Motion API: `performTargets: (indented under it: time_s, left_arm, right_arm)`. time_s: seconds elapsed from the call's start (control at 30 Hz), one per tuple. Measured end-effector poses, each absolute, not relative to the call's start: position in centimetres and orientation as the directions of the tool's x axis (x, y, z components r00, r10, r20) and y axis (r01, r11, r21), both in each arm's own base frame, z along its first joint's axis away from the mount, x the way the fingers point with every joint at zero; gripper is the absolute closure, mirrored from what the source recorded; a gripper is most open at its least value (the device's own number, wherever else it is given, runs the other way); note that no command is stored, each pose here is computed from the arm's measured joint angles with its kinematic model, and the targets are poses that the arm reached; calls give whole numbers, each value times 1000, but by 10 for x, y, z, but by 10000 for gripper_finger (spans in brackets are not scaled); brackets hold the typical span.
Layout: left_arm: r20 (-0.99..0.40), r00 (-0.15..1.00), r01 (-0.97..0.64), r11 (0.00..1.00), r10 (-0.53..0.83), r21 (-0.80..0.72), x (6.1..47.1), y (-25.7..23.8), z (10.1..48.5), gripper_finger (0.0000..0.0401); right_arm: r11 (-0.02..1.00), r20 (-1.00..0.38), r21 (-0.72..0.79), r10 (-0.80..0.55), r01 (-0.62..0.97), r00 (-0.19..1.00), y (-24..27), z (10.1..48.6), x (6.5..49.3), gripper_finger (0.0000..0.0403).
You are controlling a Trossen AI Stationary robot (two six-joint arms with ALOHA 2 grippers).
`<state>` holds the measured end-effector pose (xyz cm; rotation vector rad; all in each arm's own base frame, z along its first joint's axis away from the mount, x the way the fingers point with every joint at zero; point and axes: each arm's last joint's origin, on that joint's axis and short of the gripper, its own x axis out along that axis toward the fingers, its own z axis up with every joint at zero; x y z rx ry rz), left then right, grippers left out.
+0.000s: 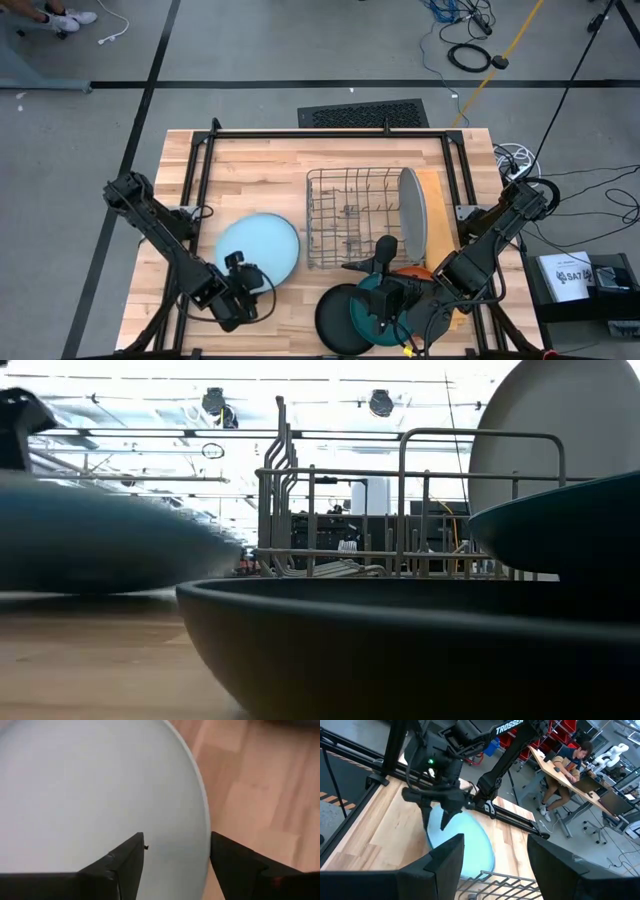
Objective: Sort dishes
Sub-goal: Put the light blue plate into the dish rack
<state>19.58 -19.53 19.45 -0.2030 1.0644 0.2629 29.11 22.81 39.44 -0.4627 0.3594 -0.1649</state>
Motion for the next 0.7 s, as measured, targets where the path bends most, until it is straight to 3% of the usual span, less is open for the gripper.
performTargets:
  time_s: [0.37,0.7]
  left_arm:
    - [-903,393,-349,937,174,29,200,-178,187,185]
    - [-979,167,-254,965,118,73,186,-163,164,184]
  right_arm:
    - [882,-301,-464,-236,74,924,228,394,291,193]
    - [880,-306,-469,-238,71,922,228,394,291,193]
